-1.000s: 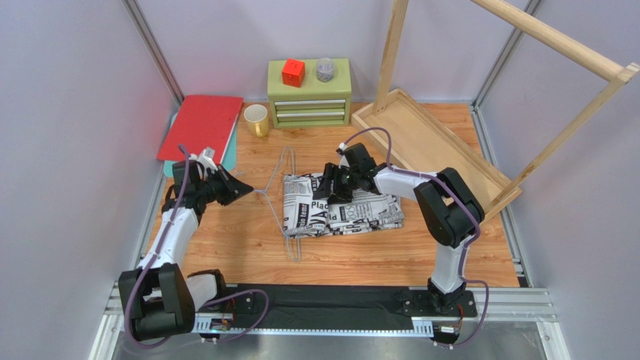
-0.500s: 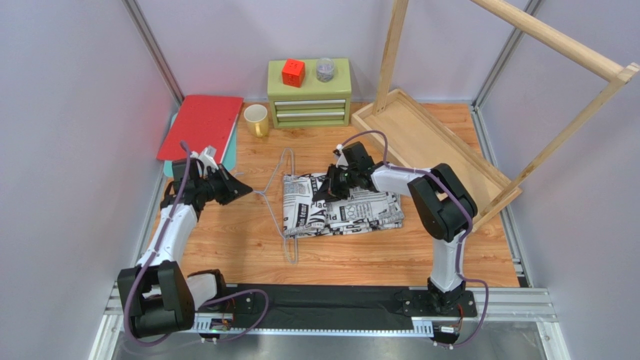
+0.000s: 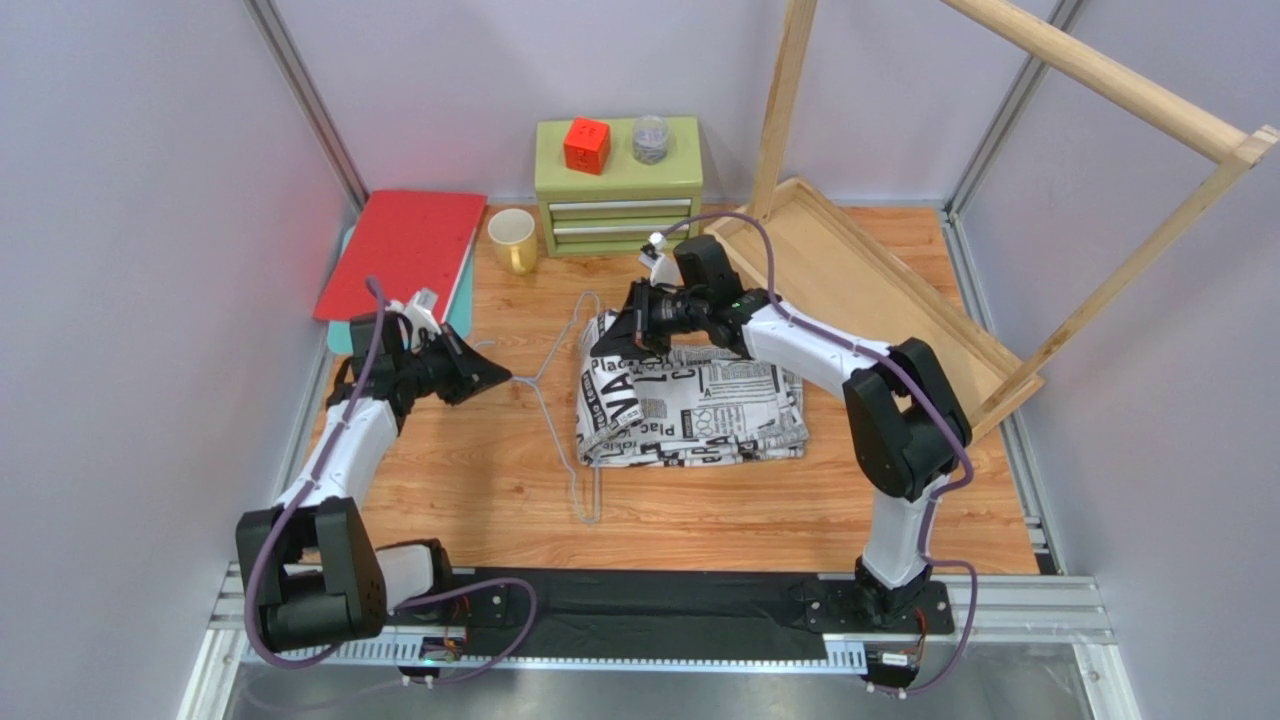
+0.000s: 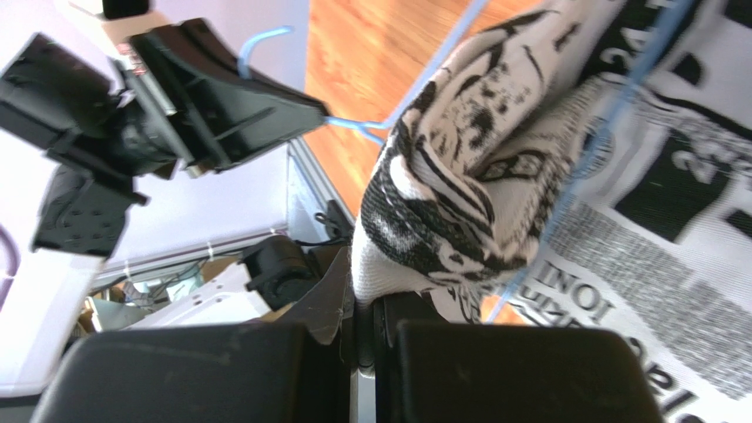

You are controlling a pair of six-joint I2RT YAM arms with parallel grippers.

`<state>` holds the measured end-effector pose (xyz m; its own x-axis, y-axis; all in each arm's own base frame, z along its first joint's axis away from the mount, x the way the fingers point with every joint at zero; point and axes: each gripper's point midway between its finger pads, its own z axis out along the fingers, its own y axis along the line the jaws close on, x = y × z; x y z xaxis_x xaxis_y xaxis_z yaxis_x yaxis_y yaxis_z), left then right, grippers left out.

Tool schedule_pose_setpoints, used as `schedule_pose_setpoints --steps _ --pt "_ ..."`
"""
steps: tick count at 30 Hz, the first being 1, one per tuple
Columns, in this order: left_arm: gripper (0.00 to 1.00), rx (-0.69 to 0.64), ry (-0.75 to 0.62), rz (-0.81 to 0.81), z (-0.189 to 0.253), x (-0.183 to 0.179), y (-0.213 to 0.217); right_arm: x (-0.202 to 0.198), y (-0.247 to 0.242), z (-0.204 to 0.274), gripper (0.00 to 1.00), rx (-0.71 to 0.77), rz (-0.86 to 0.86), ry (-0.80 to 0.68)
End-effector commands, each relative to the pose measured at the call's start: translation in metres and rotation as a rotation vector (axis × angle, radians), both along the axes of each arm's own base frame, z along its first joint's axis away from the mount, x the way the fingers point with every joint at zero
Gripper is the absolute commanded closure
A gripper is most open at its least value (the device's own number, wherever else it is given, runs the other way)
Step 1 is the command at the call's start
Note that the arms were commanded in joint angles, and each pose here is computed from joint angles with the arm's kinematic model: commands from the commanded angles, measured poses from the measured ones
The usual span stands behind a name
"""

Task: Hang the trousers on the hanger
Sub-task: Place trousers on hanger

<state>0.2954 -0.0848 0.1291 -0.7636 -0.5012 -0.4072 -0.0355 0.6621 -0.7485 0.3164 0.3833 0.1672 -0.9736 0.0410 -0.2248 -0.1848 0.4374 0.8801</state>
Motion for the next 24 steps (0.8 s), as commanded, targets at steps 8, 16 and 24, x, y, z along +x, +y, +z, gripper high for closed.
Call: schedule_pose_setpoints --steps 8,16,24 --pt "1.0 -0.117 -0.006 -0.042 0.005 0.016 -0.032 -0.007 0.038 0.142 1.0 0.255 0.049 -0.138" --pt "1.0 -0.145 0.037 -0.046 -0.009 0.018 -0.042 -0.017 0.05 0.194 1.0 0.369 0.058 -0.162" --pt "1.0 -0.08 0.047 -0.036 -0.011 0.013 -0.027 -0.008 0.004 0.148 1.0 0.255 -0.007 -0.136"
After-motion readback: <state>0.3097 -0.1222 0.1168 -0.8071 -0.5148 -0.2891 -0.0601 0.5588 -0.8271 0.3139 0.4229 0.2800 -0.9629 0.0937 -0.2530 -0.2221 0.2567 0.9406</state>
